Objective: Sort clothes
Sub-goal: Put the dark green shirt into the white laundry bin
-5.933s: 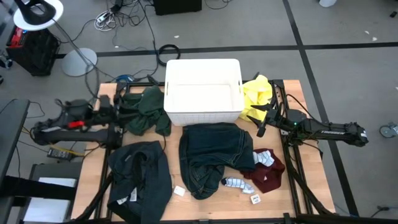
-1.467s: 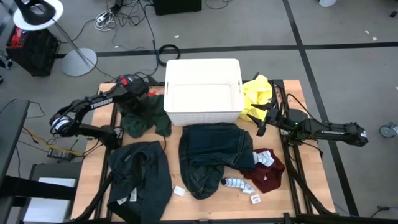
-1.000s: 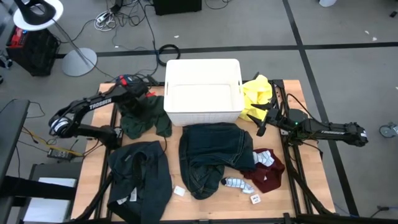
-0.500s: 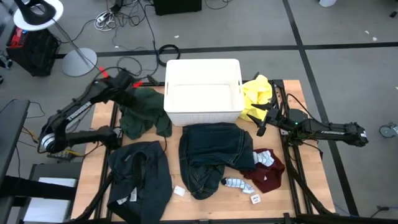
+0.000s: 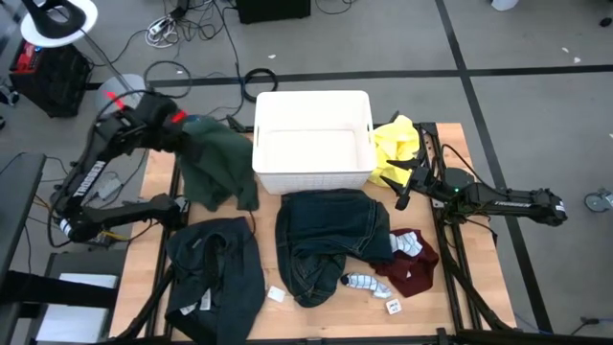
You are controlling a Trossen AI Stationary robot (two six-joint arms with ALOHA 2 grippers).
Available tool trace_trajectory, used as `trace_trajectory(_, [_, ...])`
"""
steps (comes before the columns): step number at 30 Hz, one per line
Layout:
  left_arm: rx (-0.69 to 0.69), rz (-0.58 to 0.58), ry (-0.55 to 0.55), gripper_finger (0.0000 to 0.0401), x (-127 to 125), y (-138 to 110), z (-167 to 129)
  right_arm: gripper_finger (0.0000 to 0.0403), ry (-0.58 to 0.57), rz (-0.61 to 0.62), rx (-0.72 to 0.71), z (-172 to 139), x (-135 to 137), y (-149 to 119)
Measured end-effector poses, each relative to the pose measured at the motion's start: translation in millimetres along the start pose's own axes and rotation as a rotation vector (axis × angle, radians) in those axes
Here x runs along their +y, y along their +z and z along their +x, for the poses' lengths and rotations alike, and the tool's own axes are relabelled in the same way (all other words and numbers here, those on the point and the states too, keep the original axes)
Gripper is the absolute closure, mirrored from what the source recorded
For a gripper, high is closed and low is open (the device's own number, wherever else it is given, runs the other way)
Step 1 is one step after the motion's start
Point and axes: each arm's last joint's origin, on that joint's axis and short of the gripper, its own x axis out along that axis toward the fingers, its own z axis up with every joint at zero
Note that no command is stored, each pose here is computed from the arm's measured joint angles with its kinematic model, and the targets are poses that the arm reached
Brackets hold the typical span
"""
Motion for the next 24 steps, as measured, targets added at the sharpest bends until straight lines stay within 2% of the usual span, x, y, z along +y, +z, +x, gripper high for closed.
trace_trajectory(12, [-0.146, -0.008, -0.032, 0.0395, 2.0, 4.8, -55.5, 0.0158, 0.000, 0.000, 0.000, 0.0, 0.0, 0.0])
trace_trajectory(19, [-0.212, -0.015, -0.054, 0.0395, 2.9, 4.9, -75.5, 0.0158, 0.000, 0.000, 0.001, 0.0, 0.0, -0.1])
trace_trajectory(24, [-0.245, -0.009, -0.126, 0.0395, -0.2, 12.3, -81.8, 0.0158, 0.000, 0.000, 0.000, 0.0, 0.0, 0.0])
